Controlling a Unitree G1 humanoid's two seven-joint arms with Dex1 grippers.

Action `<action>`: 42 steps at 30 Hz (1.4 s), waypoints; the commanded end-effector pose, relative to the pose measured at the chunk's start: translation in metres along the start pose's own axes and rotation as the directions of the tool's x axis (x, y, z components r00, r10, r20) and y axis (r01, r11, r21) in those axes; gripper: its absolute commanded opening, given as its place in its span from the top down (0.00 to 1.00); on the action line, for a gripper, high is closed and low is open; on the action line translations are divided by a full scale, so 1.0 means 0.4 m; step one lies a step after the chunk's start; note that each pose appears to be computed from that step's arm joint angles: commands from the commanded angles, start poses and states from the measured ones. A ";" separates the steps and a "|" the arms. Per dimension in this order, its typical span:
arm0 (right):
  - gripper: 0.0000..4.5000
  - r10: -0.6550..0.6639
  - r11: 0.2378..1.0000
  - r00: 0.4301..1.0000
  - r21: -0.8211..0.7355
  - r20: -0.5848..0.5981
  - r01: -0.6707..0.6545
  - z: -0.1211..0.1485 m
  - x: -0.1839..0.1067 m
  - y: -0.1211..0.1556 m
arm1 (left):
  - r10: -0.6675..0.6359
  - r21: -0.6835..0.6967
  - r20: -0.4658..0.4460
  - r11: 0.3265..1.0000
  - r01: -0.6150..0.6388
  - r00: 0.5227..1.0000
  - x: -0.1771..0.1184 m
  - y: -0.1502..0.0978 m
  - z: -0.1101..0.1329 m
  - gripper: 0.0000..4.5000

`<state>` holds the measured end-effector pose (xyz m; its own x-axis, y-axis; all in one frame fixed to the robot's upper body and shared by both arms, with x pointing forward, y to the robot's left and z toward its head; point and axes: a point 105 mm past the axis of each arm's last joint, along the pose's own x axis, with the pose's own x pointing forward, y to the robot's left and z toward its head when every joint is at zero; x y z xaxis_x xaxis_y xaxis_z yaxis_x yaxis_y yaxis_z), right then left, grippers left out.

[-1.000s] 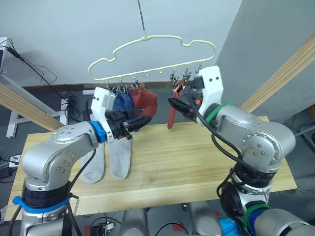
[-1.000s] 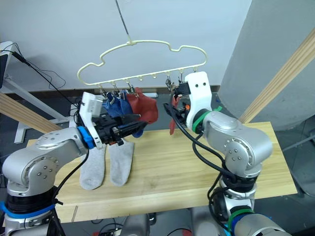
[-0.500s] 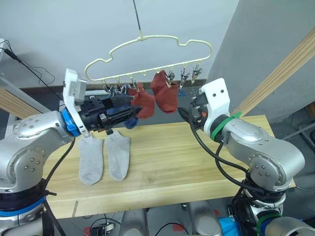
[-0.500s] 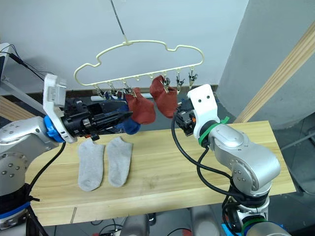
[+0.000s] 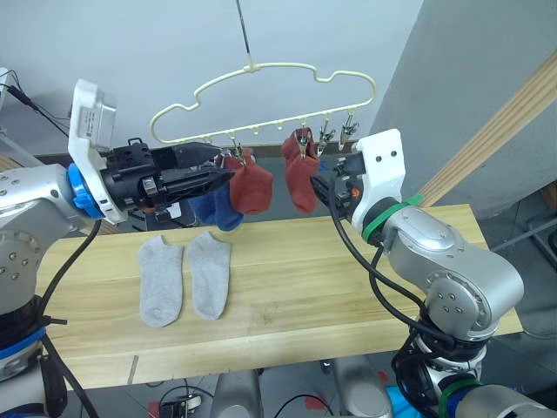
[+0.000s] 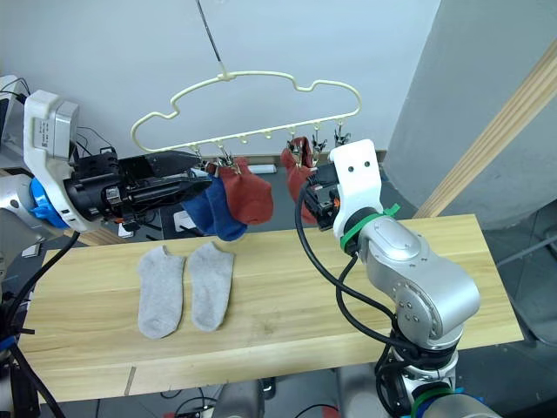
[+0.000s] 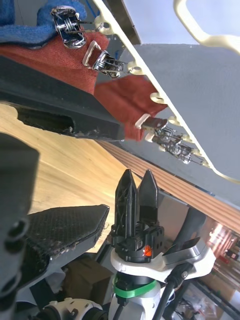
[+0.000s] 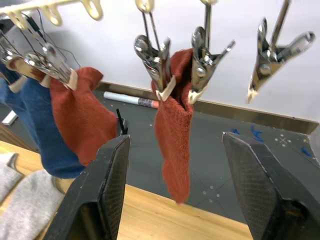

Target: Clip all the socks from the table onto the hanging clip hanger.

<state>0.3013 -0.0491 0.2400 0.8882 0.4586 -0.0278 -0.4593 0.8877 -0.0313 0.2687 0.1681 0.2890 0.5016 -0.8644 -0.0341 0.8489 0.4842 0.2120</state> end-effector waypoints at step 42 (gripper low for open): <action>0.53 -0.075 0.997 0.987 0.005 0.139 0.075 0.100 0.083 -0.045 | 0.004 0.070 0.014 0.998 -0.005 1.000 -0.024 -0.019 0.032 0.47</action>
<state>0.3427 -0.0484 0.2662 0.9176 0.3940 0.0518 -0.3935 0.9191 -0.0199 0.2641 0.1728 0.2894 0.5133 -0.8569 -0.0480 0.8404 0.4905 0.2303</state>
